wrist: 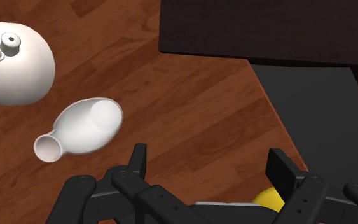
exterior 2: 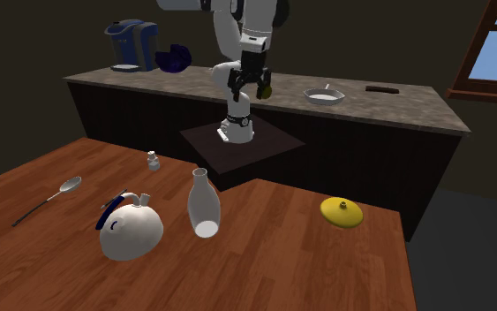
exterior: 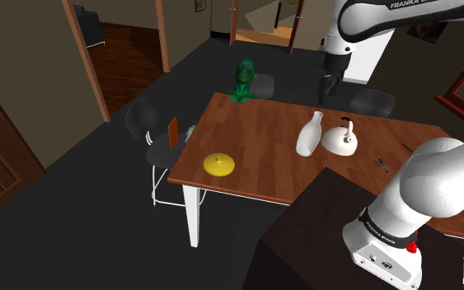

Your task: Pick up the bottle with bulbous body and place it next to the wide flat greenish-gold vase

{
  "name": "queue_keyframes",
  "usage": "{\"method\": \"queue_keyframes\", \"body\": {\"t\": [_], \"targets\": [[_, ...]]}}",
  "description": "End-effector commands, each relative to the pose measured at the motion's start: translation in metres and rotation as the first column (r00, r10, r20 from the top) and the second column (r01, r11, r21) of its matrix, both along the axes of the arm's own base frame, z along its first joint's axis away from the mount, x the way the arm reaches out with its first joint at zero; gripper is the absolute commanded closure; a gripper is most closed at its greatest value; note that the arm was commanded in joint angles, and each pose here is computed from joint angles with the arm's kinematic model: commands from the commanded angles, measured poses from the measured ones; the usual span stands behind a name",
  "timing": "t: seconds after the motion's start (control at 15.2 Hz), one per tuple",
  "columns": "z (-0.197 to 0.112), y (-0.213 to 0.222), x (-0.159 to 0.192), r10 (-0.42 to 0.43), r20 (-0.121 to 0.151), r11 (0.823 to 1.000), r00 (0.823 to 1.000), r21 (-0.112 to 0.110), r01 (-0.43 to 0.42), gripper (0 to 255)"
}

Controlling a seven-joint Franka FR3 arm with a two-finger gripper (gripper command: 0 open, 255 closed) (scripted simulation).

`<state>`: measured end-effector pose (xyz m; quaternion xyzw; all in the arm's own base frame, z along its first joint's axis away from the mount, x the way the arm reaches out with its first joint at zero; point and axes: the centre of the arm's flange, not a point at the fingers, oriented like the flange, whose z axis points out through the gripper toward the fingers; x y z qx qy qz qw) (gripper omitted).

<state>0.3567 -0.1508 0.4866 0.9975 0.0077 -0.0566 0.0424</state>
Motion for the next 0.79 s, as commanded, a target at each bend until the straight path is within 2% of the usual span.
{"method": "queue_keyframes", "body": {"t": [0.0, 0.73], "targets": [[-0.014, -0.02, 0.007, 0.009, -0.003, 1.0, 1.0, 0.005, -0.009, 0], [-0.093, -0.136, 0.057, 0.048, -0.019, 0.998, 0.999, 0.034, -0.047, 0]]}}
